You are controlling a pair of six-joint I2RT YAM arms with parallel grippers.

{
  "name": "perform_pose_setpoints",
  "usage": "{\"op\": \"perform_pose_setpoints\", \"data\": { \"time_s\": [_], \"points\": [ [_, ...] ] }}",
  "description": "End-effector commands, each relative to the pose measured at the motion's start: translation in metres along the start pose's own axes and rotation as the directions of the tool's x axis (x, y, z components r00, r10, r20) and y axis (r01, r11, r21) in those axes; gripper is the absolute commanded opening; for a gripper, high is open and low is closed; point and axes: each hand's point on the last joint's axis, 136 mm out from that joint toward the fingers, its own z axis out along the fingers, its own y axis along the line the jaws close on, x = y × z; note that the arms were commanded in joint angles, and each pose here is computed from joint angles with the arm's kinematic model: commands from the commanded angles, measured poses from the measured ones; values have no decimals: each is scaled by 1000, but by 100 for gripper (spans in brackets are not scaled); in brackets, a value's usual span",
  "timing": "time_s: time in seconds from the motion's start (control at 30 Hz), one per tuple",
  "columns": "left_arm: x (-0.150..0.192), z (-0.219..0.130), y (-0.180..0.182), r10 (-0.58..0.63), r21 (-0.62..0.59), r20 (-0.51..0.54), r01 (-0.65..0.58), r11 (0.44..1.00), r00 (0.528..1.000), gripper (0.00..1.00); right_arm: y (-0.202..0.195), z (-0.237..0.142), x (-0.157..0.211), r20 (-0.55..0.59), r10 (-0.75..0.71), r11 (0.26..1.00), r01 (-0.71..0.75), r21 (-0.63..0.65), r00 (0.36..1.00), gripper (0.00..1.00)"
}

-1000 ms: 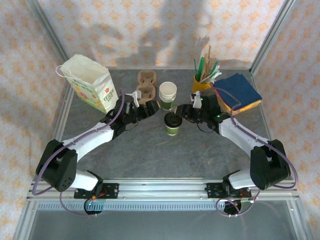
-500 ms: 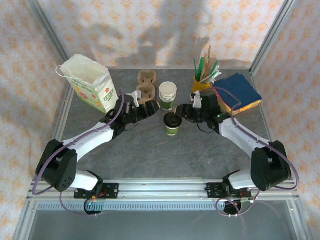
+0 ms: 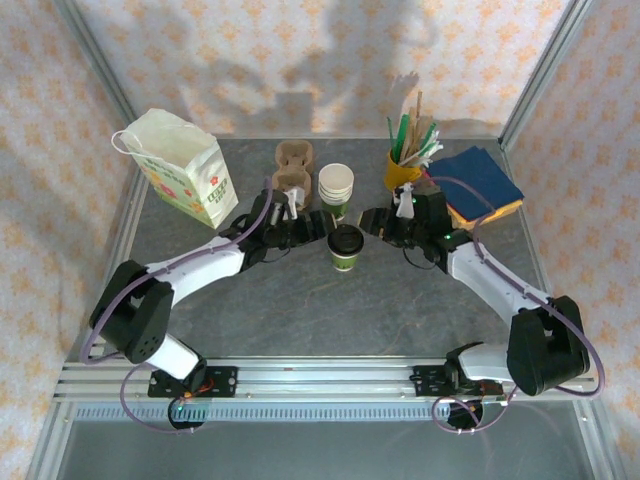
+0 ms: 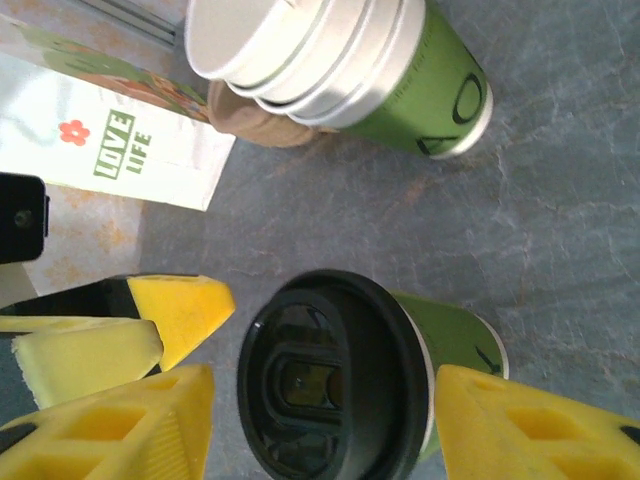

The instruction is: Pack the takeout coffee

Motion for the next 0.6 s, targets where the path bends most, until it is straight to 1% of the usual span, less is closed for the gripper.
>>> {"op": "perform_pose_setpoints", "data": {
  "time_s": [0.0,0.27,0.57],
  "points": [
    [3,4,-8,29,13,-42,-28,1000,999,78,1,-2,1,15,-14,1000,14,-20,1000,59],
    [12,13,-7,21,15,-82,-20,1000,996,71,-6,7,10,-20,10,999,-11,-31,1000,57],
    [18,18,1,13,-10,-109,-14,1000,994,68,-10,16,16,-50,24,999,-26,-37,998,56]
  ]
}}
